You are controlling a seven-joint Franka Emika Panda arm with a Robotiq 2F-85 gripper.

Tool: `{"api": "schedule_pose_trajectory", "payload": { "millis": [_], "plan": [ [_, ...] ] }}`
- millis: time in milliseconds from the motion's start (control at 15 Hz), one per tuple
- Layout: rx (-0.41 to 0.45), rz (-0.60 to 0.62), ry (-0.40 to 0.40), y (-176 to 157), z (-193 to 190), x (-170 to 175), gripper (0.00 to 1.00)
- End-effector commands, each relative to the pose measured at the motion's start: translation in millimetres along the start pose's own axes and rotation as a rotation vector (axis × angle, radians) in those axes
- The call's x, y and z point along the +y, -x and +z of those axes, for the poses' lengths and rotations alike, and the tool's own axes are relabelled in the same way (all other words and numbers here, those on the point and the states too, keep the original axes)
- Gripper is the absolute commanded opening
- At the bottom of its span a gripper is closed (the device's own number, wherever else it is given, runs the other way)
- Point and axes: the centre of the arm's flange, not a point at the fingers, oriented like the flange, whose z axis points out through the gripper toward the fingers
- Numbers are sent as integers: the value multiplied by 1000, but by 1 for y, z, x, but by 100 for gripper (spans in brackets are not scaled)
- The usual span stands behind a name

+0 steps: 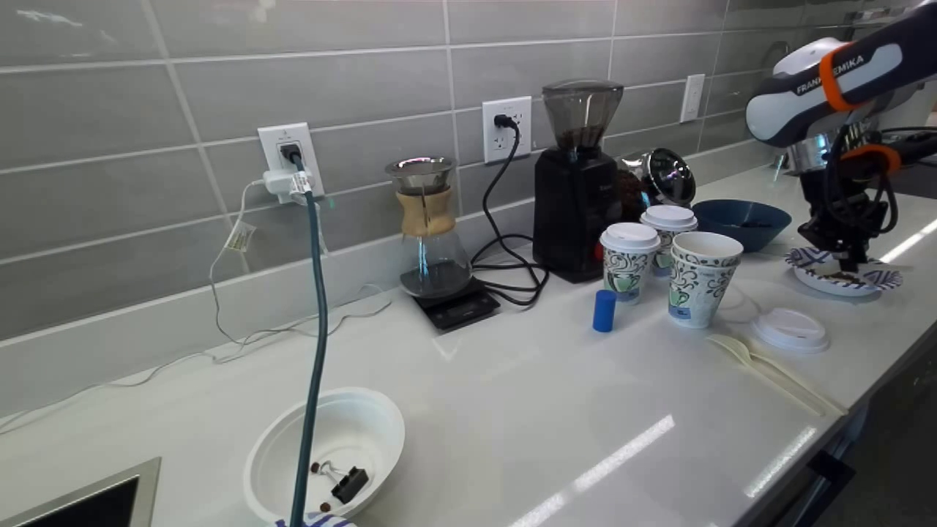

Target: Use the white spoon to place some contents from the black and white bowl into the open coffee cup

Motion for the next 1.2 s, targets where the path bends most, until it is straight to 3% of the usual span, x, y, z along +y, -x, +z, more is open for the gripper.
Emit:
{"api": "schedule_pose_trajectory", "payload": {
  "millis": [0, 1133],
  "plan": [
    [-16, -20, 21, -13, -5, 0, 3],
    [-34, -9, 44, -12, 4, 1, 3]
  ]
}}
